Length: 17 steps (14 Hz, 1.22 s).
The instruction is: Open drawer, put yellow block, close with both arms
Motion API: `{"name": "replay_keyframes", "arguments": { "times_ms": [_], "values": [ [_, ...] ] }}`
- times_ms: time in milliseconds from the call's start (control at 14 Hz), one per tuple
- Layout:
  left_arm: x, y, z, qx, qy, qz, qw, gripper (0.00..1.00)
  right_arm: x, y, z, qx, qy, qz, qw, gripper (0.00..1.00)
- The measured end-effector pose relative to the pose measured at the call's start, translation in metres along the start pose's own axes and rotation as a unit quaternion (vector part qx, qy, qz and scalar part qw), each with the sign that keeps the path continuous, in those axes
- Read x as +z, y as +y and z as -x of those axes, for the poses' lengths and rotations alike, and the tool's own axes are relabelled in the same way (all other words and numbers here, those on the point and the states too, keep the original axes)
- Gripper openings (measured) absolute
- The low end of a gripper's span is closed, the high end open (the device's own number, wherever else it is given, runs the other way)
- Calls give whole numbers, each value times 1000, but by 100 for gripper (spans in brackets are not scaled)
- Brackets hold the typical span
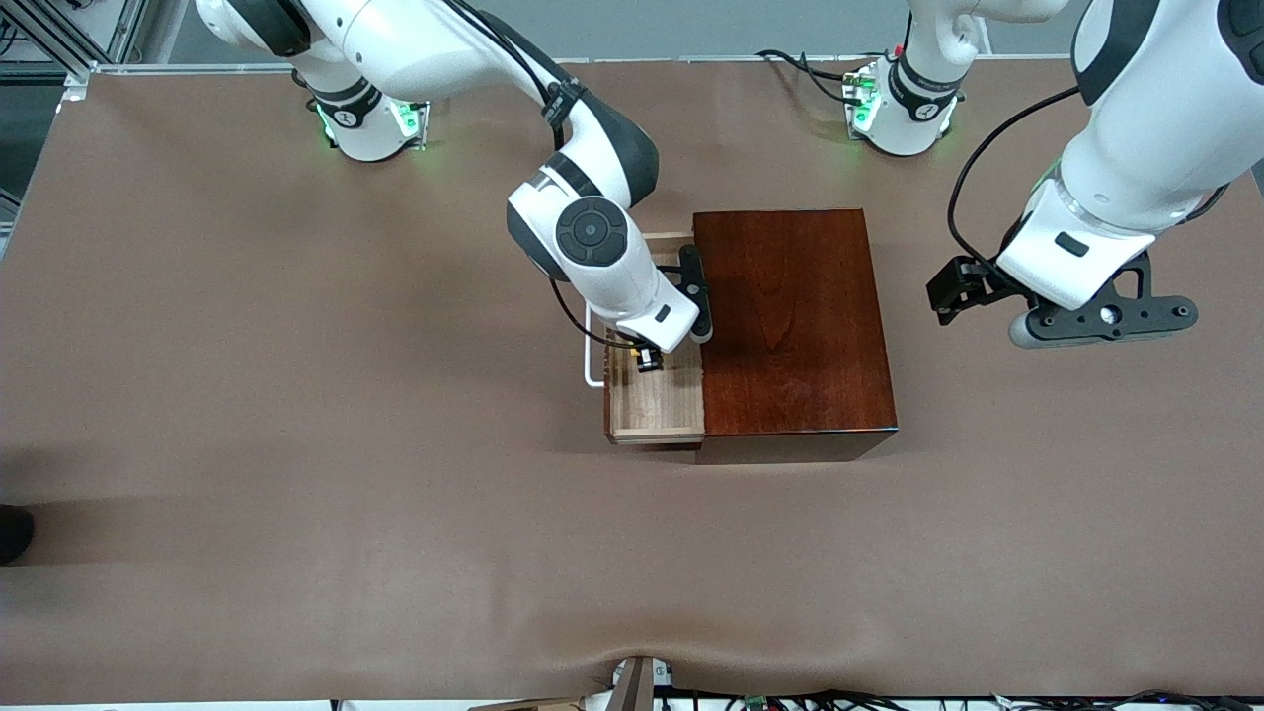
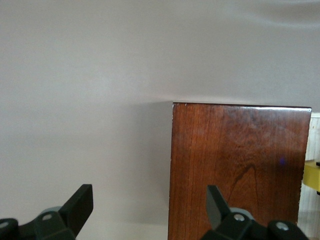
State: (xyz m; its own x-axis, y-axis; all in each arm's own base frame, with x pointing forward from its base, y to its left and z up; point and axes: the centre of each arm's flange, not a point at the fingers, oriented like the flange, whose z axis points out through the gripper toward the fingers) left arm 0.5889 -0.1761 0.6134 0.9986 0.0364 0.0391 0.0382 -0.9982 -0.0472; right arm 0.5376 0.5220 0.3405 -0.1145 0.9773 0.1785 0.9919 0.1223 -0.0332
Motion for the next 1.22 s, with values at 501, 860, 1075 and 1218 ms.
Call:
{"name": "replay_keyframes", "arguments": {
  "times_ms": [501, 860, 1075, 1218],
  "values": [
    [-1, 16, 6, 14, -4, 12, 1000, 100, -16, 5, -3, 0, 8, 12, 1000, 100],
    [-2, 83, 36, 22, -12, 23, 999, 100, -68, 1, 1, -1, 4, 14, 1000, 100],
    [1, 132, 63, 1, -21, 26, 999, 100, -95, 23, 38, 28, 5, 26, 999, 100],
    [6, 165, 80, -5, -25, 26, 999, 100, -112, 44, 78, 57, 5, 34, 998, 100]
  ]
}}
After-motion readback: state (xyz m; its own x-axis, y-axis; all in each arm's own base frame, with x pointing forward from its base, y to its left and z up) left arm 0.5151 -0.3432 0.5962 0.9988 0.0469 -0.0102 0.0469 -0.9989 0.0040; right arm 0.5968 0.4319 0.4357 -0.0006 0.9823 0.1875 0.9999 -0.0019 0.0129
